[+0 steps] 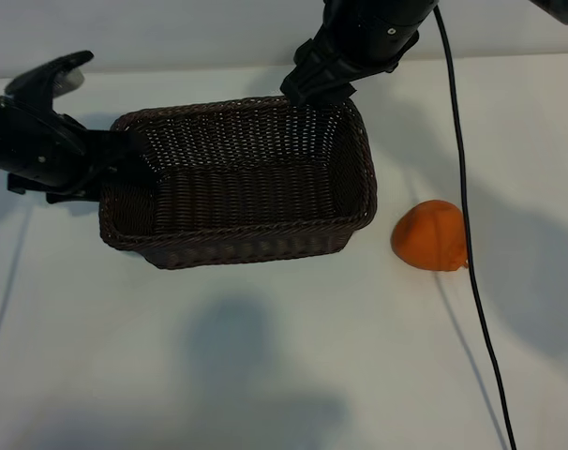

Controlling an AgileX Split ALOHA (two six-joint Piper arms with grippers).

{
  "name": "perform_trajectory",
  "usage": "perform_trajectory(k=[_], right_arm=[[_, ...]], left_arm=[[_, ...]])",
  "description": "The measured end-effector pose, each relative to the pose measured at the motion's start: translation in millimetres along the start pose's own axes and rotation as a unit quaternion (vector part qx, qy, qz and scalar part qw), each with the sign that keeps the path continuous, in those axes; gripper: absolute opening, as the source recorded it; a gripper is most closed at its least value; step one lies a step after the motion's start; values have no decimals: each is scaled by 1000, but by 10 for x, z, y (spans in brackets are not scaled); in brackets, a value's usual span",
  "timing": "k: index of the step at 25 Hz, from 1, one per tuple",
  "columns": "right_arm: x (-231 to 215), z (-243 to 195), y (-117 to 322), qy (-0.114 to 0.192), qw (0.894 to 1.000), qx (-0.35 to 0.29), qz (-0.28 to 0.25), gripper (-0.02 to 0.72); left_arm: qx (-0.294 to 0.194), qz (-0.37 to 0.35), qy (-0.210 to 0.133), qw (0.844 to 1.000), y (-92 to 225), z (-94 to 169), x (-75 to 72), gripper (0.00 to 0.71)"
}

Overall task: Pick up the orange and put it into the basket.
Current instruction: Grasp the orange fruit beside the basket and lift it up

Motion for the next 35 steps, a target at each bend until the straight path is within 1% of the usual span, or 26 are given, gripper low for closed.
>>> perform_trajectory(k=[4, 9, 13, 17, 20, 23, 25, 29, 35], right_arm=[[12, 0, 26, -5, 1000, 11, -3, 559], [-23, 1, 62, 9, 1000, 26, 3, 559], [-58, 12, 129, 14, 999, 50, -14, 559], [-306, 81, 216, 30, 997, 58, -49, 559], [-601, 194, 309, 46, 993, 52, -93, 559], [-807, 293, 390, 56, 990, 46, -121, 559], [-868, 342, 442, 59, 989, 45, -129, 559], [-796, 348, 626, 49, 989, 67, -119, 559], [-650, 154, 1013, 29, 985, 124, -119, 559]], left_arm=[[-27, -14, -6, 1000, -5, 223, -65, 596], [-66, -34, -2, 997, -1, 505, -171, 594], [-85, -43, 1, 995, 8, 640, -221, 594], [-91, -46, 2, 995, 13, 685, -238, 594], [-92, -46, 2, 995, 13, 688, -239, 594], [-95, -46, 1, 994, 5, 689, -238, 594], [-98, -46, 1, 994, -1, 690, -237, 594], [-102, -45, 0, 994, -11, 692, -236, 594], [-104, -45, 0, 994, -16, 693, -236, 593]])
Point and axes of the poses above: a point on each arm's last joint axis where the gripper is mounted, z pointing back along that axis away from the gripper, x along the wrist's bending axis when the last joint is at zero, y = z × x, the point moved 3 cm from there along -z, pointing out along that axis toward the gripper, and after that the axes turned 6 degrees about z, right-handed, at the moved point
